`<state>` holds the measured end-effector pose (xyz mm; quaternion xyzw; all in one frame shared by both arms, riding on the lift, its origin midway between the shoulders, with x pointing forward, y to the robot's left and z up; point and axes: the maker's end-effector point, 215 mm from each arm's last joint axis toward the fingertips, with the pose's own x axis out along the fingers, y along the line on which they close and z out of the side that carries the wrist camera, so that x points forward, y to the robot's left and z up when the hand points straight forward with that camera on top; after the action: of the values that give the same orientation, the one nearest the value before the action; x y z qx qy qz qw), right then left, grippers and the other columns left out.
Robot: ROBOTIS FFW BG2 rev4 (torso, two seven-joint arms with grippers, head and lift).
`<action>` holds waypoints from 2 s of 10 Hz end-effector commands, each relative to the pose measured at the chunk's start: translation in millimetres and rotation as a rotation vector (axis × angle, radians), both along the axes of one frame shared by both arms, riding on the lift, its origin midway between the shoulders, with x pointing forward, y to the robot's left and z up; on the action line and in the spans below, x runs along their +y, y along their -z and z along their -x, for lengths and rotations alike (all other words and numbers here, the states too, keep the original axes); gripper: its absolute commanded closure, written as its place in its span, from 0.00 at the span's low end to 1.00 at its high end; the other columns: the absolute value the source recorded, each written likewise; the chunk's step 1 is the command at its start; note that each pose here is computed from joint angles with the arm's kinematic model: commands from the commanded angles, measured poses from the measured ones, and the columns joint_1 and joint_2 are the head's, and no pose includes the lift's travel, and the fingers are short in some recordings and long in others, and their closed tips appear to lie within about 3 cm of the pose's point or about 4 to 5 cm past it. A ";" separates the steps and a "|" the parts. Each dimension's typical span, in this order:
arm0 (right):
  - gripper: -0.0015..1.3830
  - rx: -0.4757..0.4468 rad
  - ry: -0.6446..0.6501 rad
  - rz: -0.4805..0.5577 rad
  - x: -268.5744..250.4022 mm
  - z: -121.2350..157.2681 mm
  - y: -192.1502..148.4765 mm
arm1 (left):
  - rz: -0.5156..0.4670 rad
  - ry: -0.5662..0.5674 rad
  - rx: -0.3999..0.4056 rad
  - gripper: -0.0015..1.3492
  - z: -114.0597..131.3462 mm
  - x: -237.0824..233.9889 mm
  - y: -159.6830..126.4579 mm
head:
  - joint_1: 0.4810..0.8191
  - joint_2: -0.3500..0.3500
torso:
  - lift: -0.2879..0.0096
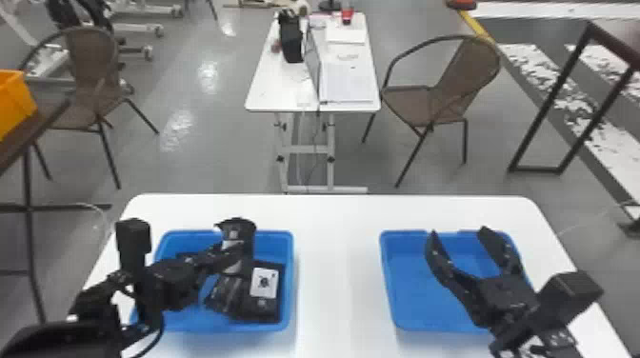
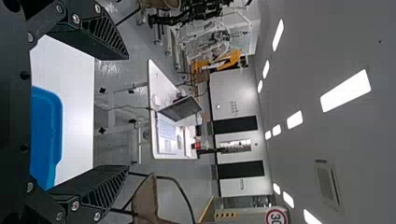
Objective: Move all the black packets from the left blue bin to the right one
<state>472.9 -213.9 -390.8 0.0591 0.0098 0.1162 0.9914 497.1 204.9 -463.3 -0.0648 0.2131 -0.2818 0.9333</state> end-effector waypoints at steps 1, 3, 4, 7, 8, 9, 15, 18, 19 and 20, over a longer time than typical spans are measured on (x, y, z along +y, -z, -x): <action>0.15 -0.026 -0.059 -0.012 24.0 -12.2 -11.7 | 0.055 0.111 -0.060 0.89 -19.0 -39.3 -24.6 | 0.63 0.49 | 0.97; 0.15 -0.051 -0.128 -0.035 46.7 -23.1 -22.9 | 0.052 0.277 -0.084 0.89 -37.5 -90.6 -47.8 | 0.63 0.45 | 0.97; 0.15 -0.056 -0.175 -0.051 60.2 -26.5 -26.9 | 0.067 0.334 -0.086 0.89 -43.4 -113.9 -53.3 | 0.63 0.44 | 0.97; 0.14 -0.061 -0.324 -0.083 104.8 -33.8 -39.4 | 0.101 0.427 -0.099 0.89 -54.2 -162.3 -65.4 | 0.63 0.40 | 0.97; 0.15 -0.064 -0.365 -0.093 116.5 -34.7 -44.5 | 0.111 0.447 -0.097 0.89 -54.2 -173.1 -64.7 | 0.63 0.40 | 0.97; 0.15 -0.063 -0.405 -0.107 128.3 -35.1 -49.2 | 0.108 0.468 -0.098 0.89 -54.4 -182.7 -65.4 | 0.63 0.40 | 0.97; 0.15 -0.026 -0.581 -0.124 188.9 -51.9 -38.3 | 0.201 0.531 -0.114 0.89 -44.6 -227.0 -85.0 | 0.63 0.45 | 0.97; 0.15 -0.062 -0.478 -0.075 141.8 -75.4 -44.1 | 0.218 0.567 -0.115 0.89 -35.3 -241.0 -88.5 | 0.63 0.40 | 0.97; 0.15 -0.059 -0.453 -0.077 129.6 -79.1 -42.7 | 0.218 0.573 -0.115 0.89 -34.0 -243.0 -89.0 | 0.63 0.37 | 0.97; 0.15 -0.048 -0.453 -0.075 129.2 -80.2 -38.5 | 0.222 0.578 -0.118 0.89 -33.6 -244.7 -91.2 | 0.63 0.34 | 0.97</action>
<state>552.6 -83.5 -350.0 0.0894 -0.0077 0.3383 0.9367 530.9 -37.9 -373.7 -0.0852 0.1374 -0.5591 0.8132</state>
